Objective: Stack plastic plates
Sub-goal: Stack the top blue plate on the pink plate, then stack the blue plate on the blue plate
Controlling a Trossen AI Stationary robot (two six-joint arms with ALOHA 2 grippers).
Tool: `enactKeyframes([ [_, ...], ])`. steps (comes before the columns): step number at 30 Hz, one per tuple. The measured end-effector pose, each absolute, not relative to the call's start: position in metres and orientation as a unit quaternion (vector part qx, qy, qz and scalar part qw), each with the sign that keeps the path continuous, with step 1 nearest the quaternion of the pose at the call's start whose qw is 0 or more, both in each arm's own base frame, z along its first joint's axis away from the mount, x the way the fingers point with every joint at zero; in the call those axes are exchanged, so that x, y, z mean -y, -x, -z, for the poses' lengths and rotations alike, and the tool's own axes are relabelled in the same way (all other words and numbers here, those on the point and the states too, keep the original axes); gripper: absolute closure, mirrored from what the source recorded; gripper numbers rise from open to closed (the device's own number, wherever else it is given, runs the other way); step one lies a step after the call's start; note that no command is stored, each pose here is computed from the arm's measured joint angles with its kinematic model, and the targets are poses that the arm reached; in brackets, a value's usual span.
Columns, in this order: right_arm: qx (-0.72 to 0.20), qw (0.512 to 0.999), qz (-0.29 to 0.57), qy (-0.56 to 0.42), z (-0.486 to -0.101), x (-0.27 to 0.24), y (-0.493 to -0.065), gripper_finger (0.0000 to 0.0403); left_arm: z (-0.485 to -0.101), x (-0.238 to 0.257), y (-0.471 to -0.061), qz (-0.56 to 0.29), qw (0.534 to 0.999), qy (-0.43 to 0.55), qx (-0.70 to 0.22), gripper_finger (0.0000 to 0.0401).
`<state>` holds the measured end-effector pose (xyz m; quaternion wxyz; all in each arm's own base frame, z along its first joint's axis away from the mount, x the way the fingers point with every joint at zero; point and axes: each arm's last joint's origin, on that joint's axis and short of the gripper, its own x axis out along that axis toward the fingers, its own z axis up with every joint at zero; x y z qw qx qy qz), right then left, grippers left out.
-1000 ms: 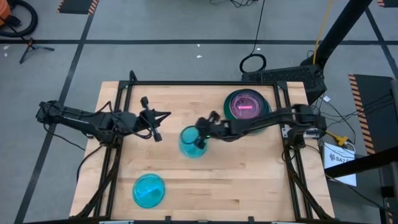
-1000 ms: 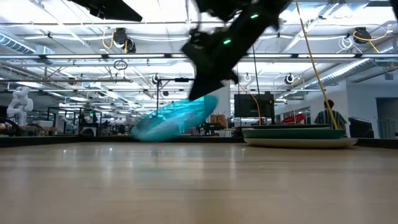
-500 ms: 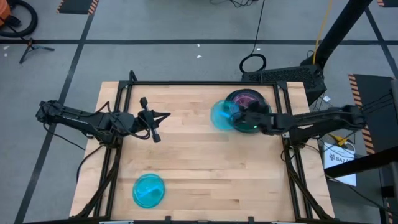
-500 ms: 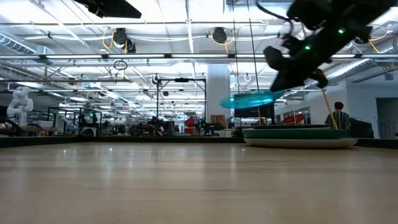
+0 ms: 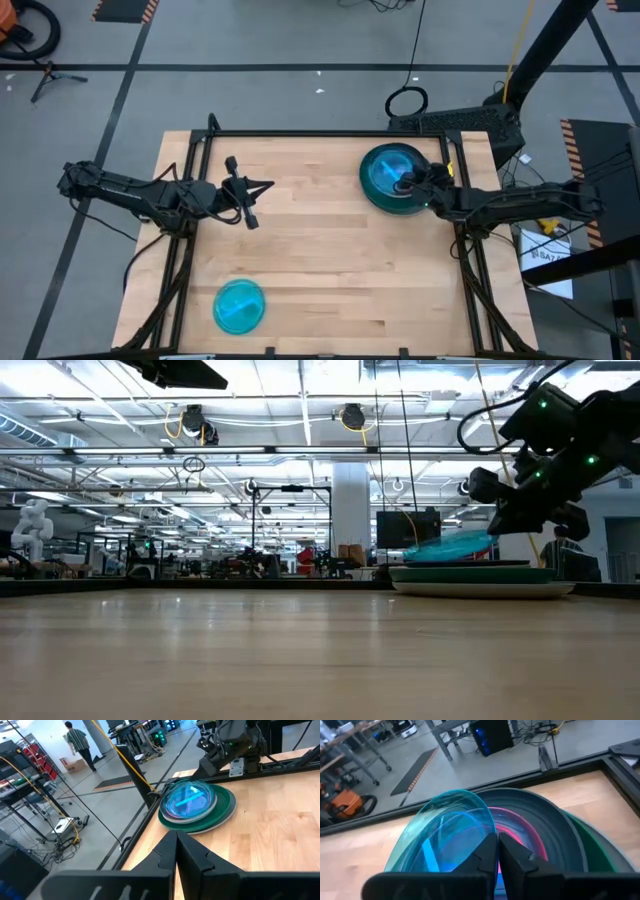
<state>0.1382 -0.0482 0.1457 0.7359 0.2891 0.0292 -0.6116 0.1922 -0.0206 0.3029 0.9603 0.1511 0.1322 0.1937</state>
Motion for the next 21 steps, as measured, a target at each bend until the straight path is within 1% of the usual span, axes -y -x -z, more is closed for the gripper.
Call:
enactKeyframes([
  [5, -0.023, 0.732, 0.618, -0.287, -0.144, 0.048, -0.137, 0.0366, -0.303, 0.021, -0.192, -0.193, 0.960, -0.155, -0.133, 0.0389],
  [12, -0.026, 0.734, 0.616, -0.283, -0.144, 0.048, -0.137, 0.0317, -0.303, 0.021, -0.192, -0.193, 0.960, -0.155, -0.133, 0.0389],
  [16, -0.051, 0.757, 0.588, -0.280, -0.145, 0.046, -0.141, 0.0301, -0.303, 0.021, -0.192, -0.193, 0.959, -0.155, -0.134, 0.0389],
  [21, -0.080, 0.795, 0.538, -0.267, -0.149, 0.041, -0.148, 0.0300, -0.303, 0.020, -0.192, -0.193, 0.959, -0.155, -0.134, 0.0389],
])
